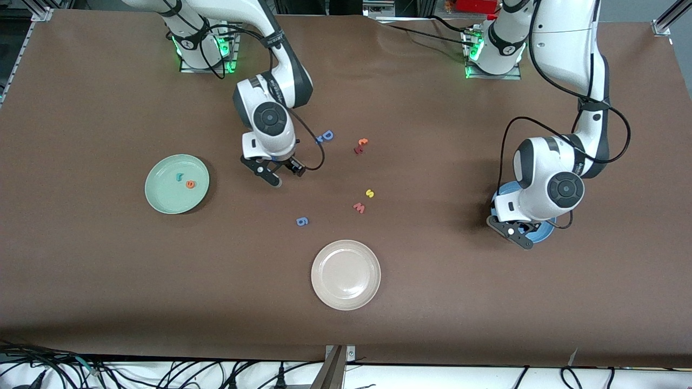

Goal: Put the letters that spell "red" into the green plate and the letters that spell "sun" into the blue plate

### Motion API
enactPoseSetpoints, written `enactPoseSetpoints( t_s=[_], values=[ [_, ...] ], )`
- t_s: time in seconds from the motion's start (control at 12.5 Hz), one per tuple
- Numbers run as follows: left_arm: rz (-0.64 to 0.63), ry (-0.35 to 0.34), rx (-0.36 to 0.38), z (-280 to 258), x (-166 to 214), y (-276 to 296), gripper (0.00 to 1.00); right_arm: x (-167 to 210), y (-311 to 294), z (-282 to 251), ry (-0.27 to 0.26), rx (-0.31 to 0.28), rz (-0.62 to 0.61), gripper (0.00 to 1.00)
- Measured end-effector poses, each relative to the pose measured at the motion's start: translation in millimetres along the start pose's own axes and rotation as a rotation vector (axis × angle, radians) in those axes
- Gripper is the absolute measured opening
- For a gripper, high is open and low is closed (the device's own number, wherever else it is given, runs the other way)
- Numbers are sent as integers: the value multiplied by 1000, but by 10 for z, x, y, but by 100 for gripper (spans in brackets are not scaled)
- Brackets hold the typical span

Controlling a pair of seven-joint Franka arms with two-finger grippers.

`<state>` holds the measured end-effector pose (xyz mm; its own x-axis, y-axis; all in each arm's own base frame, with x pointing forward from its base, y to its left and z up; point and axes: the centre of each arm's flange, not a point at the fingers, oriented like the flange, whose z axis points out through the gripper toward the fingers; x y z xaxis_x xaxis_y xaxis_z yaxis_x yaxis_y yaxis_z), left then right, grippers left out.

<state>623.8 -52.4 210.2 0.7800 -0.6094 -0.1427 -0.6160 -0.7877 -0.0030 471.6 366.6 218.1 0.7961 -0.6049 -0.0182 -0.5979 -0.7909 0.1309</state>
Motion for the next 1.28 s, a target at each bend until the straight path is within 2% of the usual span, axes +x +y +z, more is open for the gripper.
enactPoseSetpoints(
  t_s=[0.08,0.16,0.4,0.48,0.56,0.64,0.88,1.04,1.28],
  values=[
    [2,-8,-4,52,-47,-51,34,-65,-28,66,3,3,14,87],
    [2,-15,-5,91,-71,-79,41,-95,-35,119,5,-1,19,83],
    [7,-18,-6,114,-61,-66,72,-91,-29,221,9,-13,32,76],
    [11,-15,-6,97,-39,-46,83,-91,-28,239,10,-15,40,67],
    [19,-13,-11,63,-1,-3,95,-93,-31,252,12,-13,46,66],
    [16,-9,-26,3,59,85,100,-99,-37,268,15,-7,52,66],
    [-140,9,-106,-161,349,663,100,-130,-46,331,17,3,71,66],
    [-279,4,-117,-218,609,1231,100,-137,-39,345,4,5,85,65],
    [-380,16,-128,-356,963,2061,100,-154,-8,394,-2,-4,89,62]
  ],
)
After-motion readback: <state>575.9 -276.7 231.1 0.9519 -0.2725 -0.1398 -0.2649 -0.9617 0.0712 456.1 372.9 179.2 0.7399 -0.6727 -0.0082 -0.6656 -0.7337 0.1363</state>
